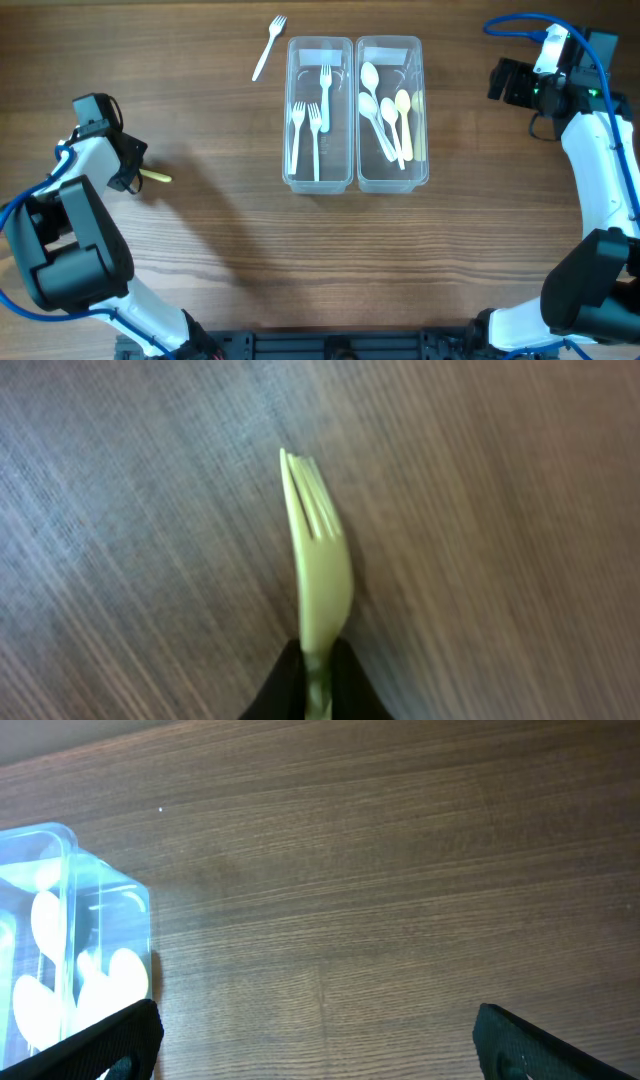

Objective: Pack container
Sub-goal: 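Lower left gripper onto the yellow fork and grasp it, then lift yellow fork and carry it toward the left tray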

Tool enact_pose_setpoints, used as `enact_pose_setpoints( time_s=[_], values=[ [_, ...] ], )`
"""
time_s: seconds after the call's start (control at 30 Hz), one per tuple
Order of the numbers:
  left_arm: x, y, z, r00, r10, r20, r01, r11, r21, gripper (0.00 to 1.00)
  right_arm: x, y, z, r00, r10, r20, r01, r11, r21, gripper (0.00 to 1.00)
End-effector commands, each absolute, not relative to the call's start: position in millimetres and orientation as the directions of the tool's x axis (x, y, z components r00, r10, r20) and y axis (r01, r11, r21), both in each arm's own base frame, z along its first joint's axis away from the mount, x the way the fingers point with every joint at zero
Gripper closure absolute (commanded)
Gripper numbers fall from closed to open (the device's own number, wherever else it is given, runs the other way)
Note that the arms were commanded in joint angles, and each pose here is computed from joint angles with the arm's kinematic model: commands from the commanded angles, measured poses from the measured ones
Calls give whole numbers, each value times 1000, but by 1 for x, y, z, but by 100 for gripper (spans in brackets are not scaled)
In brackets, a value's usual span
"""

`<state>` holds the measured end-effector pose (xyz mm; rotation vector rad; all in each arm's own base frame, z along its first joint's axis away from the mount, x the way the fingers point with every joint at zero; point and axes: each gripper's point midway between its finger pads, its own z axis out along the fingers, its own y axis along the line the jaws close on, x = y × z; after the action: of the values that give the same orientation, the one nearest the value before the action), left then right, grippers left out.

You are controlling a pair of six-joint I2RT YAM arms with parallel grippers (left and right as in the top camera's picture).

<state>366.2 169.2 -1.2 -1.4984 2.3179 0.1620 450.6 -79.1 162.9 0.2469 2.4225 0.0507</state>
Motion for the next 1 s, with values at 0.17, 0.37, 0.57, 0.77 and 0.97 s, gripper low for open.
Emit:
enact_pose_setpoints(
  time_s=[0.17, 0.37, 0.57, 0.77, 0.97],
  values=[
    [359, 142, -25, -416, -880, -231, -878, 454, -150, 96, 453, -79, 175, -726, 175, -665, 155, 984, 90, 0],
    [385, 125, 35, -416, -870, -267, -806, 488, -335, 96, 453, -79, 175, -726, 175, -665, 154, 984, 90, 0],
    [406, 94, 121, -443, -783, -436, -651, 615, -444, 96, 453, -79, 175, -726, 175, -665, 155, 984, 90, 0],
    [415, 6, 200, -541, -572, -616, -320, 818, -479, 96, 453, -79, 175, -726, 175, -665, 154, 984, 90, 0],
    [408, -91, 233, -588, -439, -680, -62, 862, -503, 96, 453, -79, 175, -726, 175, -665, 155, 984, 90, 0]
  ],
)
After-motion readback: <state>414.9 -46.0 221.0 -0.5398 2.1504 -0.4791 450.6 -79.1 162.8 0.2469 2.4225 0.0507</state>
